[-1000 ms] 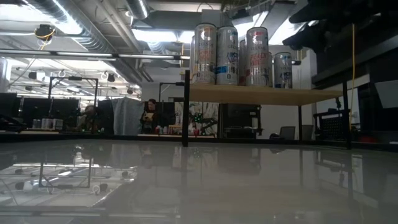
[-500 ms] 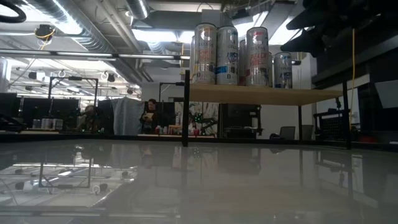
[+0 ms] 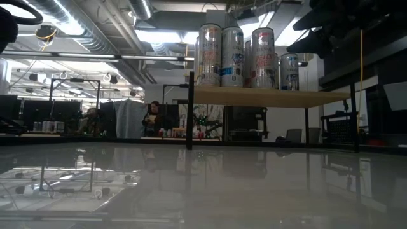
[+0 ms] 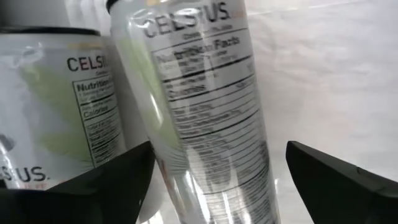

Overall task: Place canned beverage on shelf
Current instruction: Put the orange soda can on the shelf aligned with the orange soda can

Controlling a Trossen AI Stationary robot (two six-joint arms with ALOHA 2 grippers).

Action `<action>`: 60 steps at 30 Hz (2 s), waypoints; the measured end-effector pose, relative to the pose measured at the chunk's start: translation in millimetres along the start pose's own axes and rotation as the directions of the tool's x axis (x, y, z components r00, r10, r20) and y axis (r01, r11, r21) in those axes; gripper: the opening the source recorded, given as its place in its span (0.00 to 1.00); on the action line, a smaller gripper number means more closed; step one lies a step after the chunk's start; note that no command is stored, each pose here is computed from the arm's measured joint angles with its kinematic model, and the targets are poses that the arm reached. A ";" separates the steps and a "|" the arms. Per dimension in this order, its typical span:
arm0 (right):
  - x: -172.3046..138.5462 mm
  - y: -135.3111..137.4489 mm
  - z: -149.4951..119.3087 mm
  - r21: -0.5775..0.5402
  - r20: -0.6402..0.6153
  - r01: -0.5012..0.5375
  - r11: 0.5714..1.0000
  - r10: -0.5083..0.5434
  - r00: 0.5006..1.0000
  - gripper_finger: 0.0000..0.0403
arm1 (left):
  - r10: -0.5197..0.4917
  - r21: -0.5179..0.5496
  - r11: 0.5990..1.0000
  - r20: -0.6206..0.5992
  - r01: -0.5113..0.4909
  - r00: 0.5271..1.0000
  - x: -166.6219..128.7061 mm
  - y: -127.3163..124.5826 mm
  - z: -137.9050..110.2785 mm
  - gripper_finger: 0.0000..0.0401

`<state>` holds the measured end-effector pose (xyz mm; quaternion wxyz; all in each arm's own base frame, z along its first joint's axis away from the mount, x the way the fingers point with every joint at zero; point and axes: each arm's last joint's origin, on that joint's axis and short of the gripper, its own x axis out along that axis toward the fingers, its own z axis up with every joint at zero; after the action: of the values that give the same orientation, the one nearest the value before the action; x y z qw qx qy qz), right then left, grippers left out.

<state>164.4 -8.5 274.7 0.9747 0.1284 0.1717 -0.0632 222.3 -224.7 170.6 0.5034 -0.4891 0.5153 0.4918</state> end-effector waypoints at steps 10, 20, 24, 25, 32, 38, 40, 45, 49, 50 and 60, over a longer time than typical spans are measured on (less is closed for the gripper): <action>0.0 -0.1 0.0 -0.002 -0.001 0.000 1.000 0.000 1.000 0.79 | -0.021 -0.004 1.000 0.054 0.021 0.998 3.9 -2.4 2.3 0.72; 0.0 -0.1 -0.1 -0.002 -0.001 -0.001 1.000 0.001 1.000 0.79 | -0.204 0.009 0.978 0.190 0.206 0.960 2.9 -18.0 12.3 0.54; 0.0 -0.1 -0.1 -0.002 -0.001 -0.001 1.000 0.001 1.000 0.79 | -0.299 0.070 0.954 0.250 0.291 0.921 1.5 -30.7 20.6 0.54; 0.0 -0.1 -0.1 -0.002 -0.001 -0.001 1.000 0.001 1.000 0.79 | -0.329 0.091 0.944 0.265 0.316 0.906 0.9 -35.0 23.0 0.54; 0.0 -0.1 0.0 -0.002 -0.001 -0.001 1.000 0.001 1.000 0.79 | -0.572 0.307 0.819 0.357 0.485 0.739 -8.8 -76.7 44.3 0.54; 0.0 -0.1 -0.1 -0.002 -0.001 -0.002 1.000 0.002 1.000 0.79 | -0.760 0.593 0.639 0.387 0.491 0.522 -29.8 -119.4 66.9 0.54; 0.0 -0.1 -0.1 -0.002 -0.001 -0.002 1.000 0.002 1.000 0.79 | -0.799 0.651 0.591 0.396 0.476 0.452 -38.1 -130.9 76.3 0.54; -0.2 2.8 -0.6 0.000 -0.026 -0.101 0.995 0.101 0.995 0.79 | -0.882 0.719 0.469 0.351 0.513 0.315 -57.3 -153.9 102.6 0.54; -0.8 7.1 2.4 0.074 -0.015 -0.219 0.973 0.221 0.975 0.79 | -0.935 0.769 0.354 0.275 0.533 0.225 -69.6 -165.1 120.1 0.55; -0.9 7.9 3.9 0.099 -0.002 -0.235 0.967 0.237 0.972 0.79 | -0.944 0.777 0.331 0.262 0.536 0.202 -72.3 -167.0 123.9 0.56; -3.5 12.9 19.3 0.209 0.148 -0.335 0.919 0.308 0.940 0.79 | -0.977 0.826 0.208 0.203 0.524 0.068 -87.4 -175.2 145.3 0.56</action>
<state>169.3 -1.1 296.4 0.9583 0.2636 0.0845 0.0712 404.1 -85.3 254.0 0.9559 -0.2784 0.0173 0.0915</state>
